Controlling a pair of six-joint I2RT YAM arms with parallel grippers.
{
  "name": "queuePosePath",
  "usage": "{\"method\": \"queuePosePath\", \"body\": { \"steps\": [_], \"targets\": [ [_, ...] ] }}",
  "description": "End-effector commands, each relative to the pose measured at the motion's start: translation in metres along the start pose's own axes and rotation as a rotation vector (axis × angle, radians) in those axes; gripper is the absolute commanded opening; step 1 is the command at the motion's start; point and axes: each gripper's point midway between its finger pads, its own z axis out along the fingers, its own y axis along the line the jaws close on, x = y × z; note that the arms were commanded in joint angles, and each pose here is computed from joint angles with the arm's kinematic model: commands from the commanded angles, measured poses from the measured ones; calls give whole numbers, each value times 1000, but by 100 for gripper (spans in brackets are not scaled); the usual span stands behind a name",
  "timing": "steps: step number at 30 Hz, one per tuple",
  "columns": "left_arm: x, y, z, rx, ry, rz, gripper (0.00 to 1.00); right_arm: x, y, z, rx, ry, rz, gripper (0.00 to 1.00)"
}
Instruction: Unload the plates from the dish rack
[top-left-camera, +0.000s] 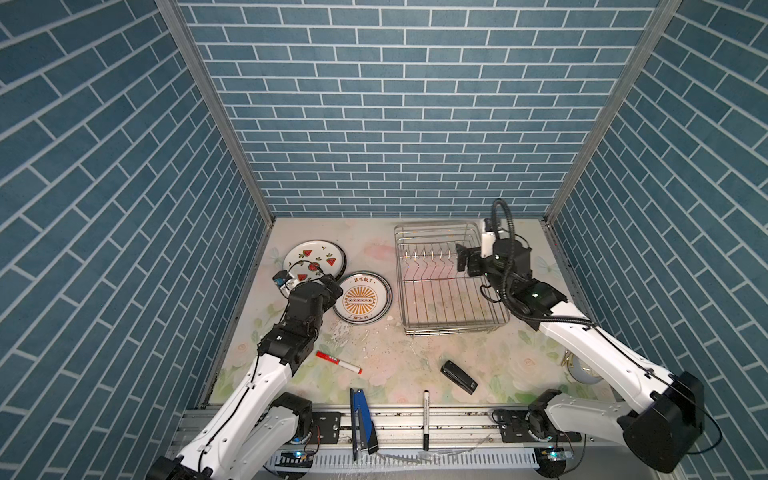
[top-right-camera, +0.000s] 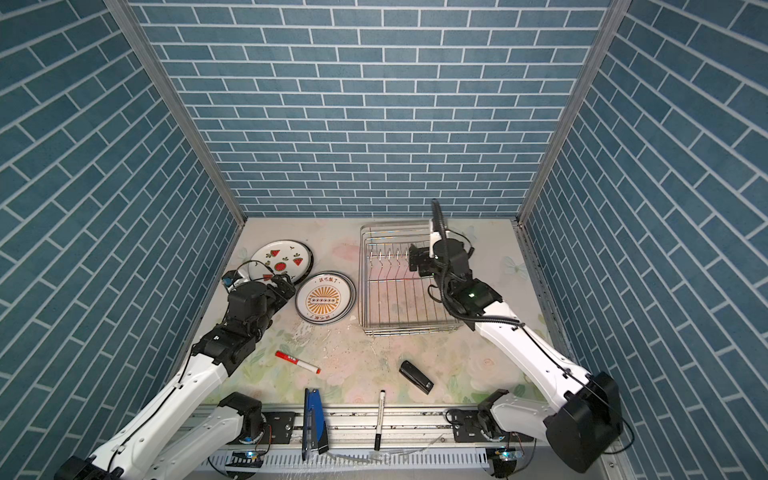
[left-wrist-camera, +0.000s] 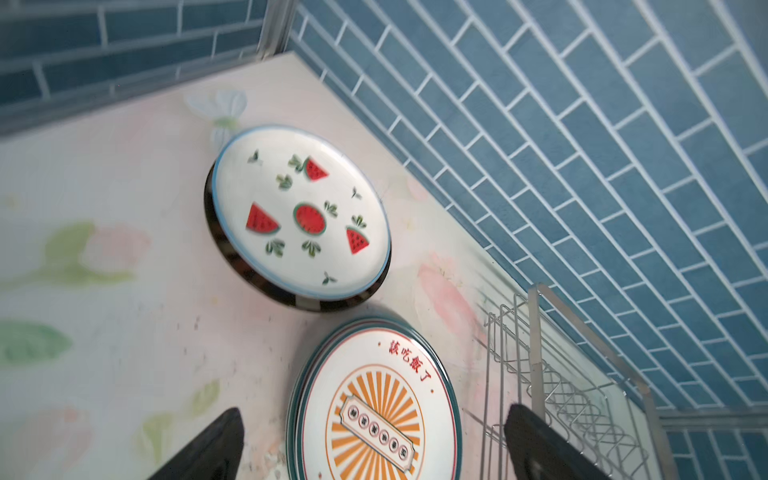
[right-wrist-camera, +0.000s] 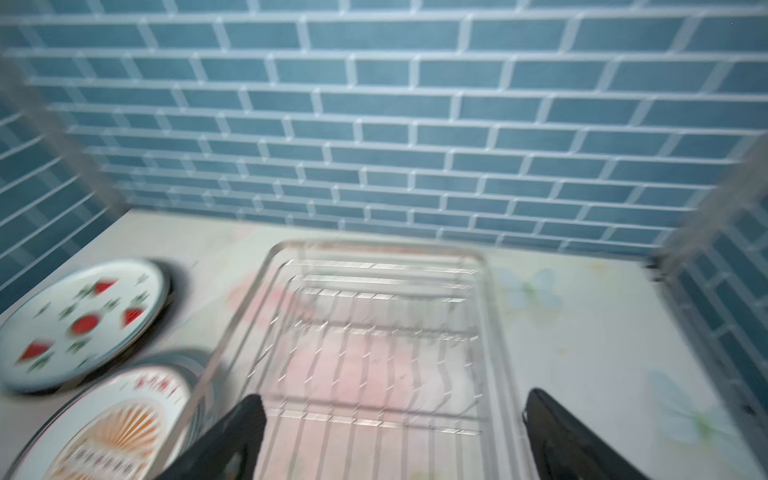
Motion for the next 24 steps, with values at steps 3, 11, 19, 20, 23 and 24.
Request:
{"method": "queuePosePath", "body": {
  "steps": [3, 11, 19, 20, 23, 24],
  "targets": [
    [-55, 6, -5, -149, -115, 271, 100, 0, -120, -5, 388, 55, 35, 97],
    [-70, 66, 9, -393, -193, 402, 100, 110, -213, 9, 574, 263, 135, 94],
    [-62, 127, 15, -612, -196, 401, 100, 189, -229, 35, 602, 370, 17, 93],
    [-57, 123, 23, -554, -178, 401, 100, 191, -224, 39, 561, 364, 18, 93],
    [-44, 122, 42, -485, -147, 406, 100, 194, -215, 48, 498, 290, 15, 93],
    [-43, 127, 43, -510, -153, 397, 100, 194, -214, 50, 487, 265, 0, 94]
  ]
}}
